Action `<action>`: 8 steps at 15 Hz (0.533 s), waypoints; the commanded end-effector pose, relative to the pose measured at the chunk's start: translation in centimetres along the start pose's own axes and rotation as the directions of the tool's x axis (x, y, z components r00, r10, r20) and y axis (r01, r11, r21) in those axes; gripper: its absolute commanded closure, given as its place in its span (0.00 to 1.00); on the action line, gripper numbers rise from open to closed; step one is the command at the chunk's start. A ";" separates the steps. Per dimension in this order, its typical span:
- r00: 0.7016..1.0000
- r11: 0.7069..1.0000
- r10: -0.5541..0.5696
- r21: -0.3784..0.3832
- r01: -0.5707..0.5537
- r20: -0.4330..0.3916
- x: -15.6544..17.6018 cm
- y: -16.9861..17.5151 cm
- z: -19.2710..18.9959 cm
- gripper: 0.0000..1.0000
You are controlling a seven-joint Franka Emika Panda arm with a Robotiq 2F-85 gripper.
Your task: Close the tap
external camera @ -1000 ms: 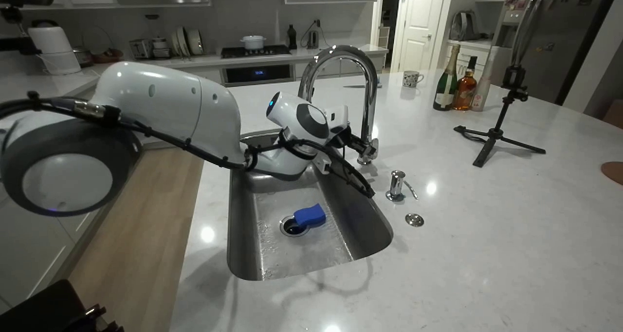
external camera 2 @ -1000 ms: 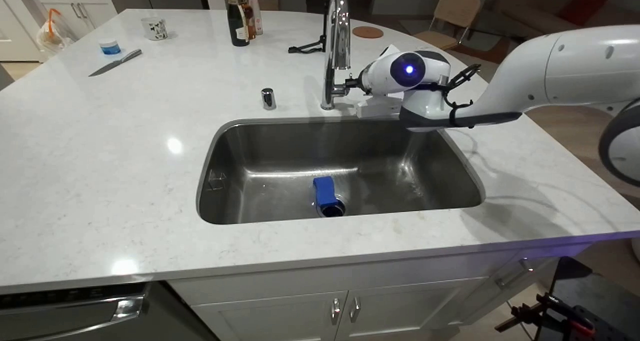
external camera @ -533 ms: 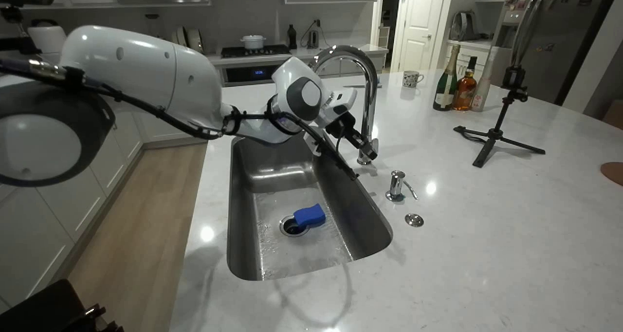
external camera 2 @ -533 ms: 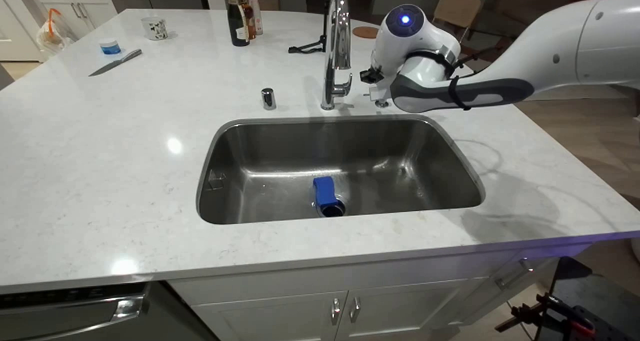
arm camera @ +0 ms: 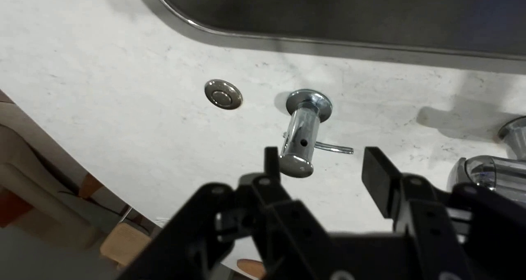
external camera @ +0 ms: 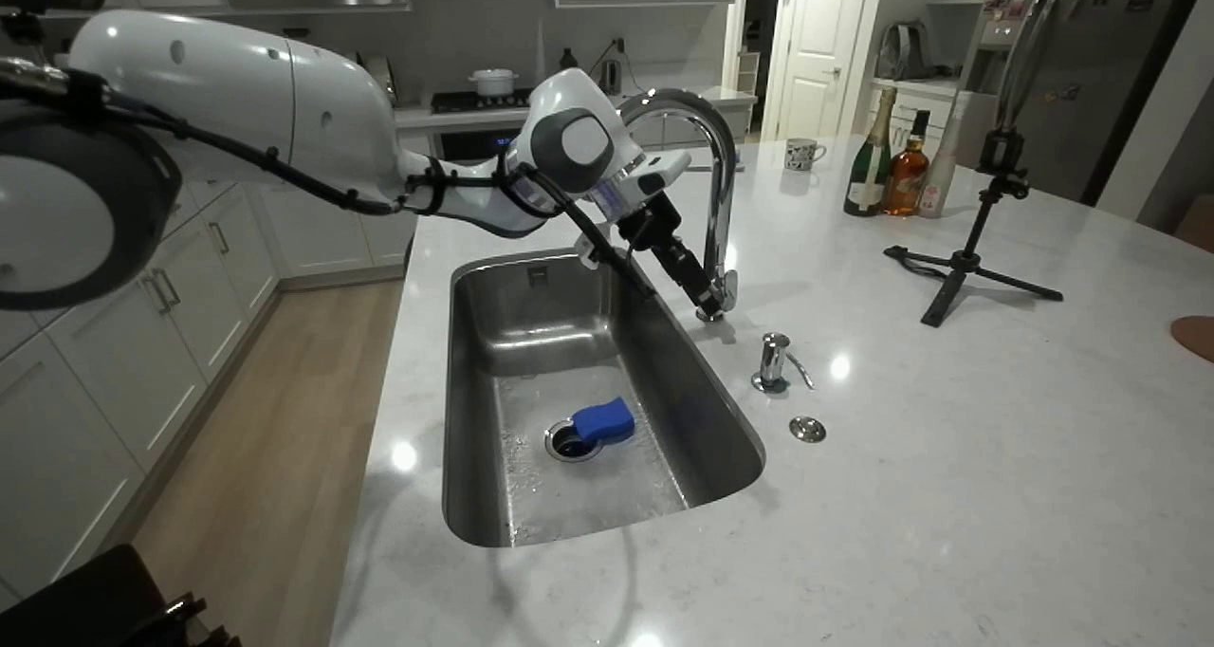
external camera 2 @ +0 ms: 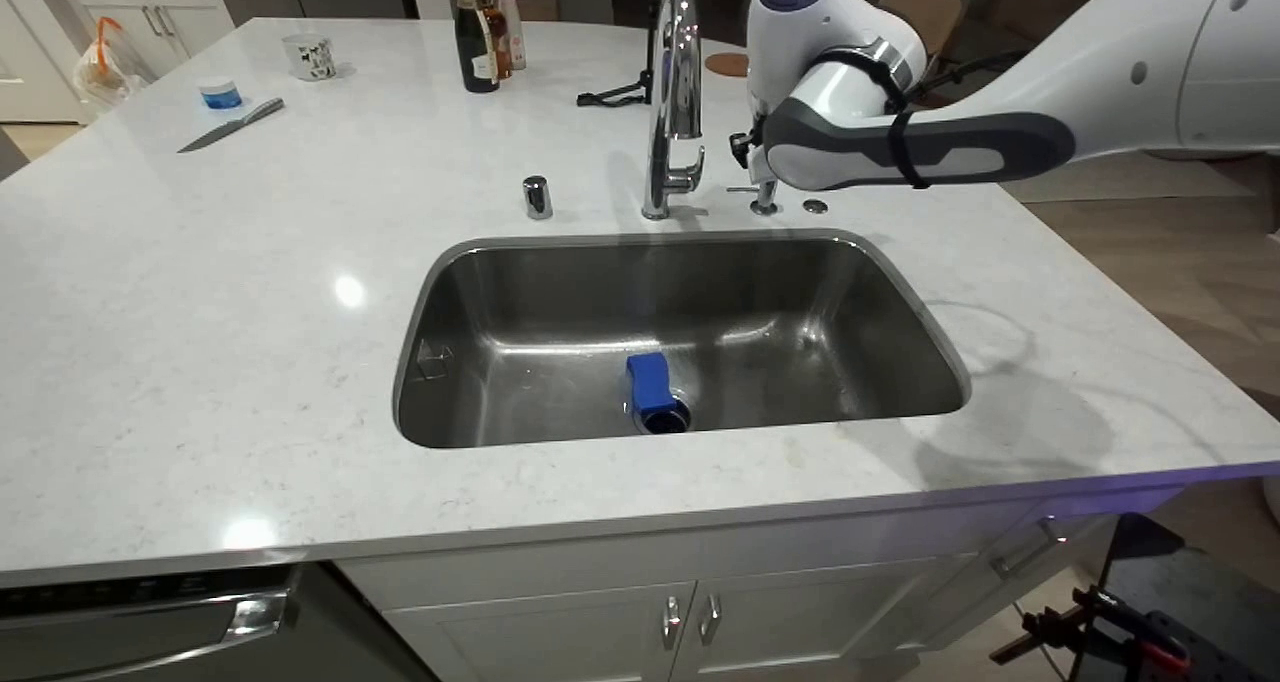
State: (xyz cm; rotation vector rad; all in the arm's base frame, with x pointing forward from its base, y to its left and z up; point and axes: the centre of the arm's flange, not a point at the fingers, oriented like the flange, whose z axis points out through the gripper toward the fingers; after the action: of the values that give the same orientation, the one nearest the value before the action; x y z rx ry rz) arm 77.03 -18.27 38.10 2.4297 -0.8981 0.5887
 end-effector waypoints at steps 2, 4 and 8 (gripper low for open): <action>0.996 1.000 -0.022 -0.015 0.023 0.083 -0.1 0.4 -2.3 0.06; 0.994 1.000 -0.018 -0.012 0.019 0.111 -0.3 0.5 -2.9 0.00; 0.975 0.999 -0.042 0.002 0.042 0.220 -0.9 1.0 -3.8 0.00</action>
State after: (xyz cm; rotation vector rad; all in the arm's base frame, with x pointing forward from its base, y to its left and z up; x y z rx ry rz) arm 76.08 -16.97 39.25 2.4835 -0.9332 0.4278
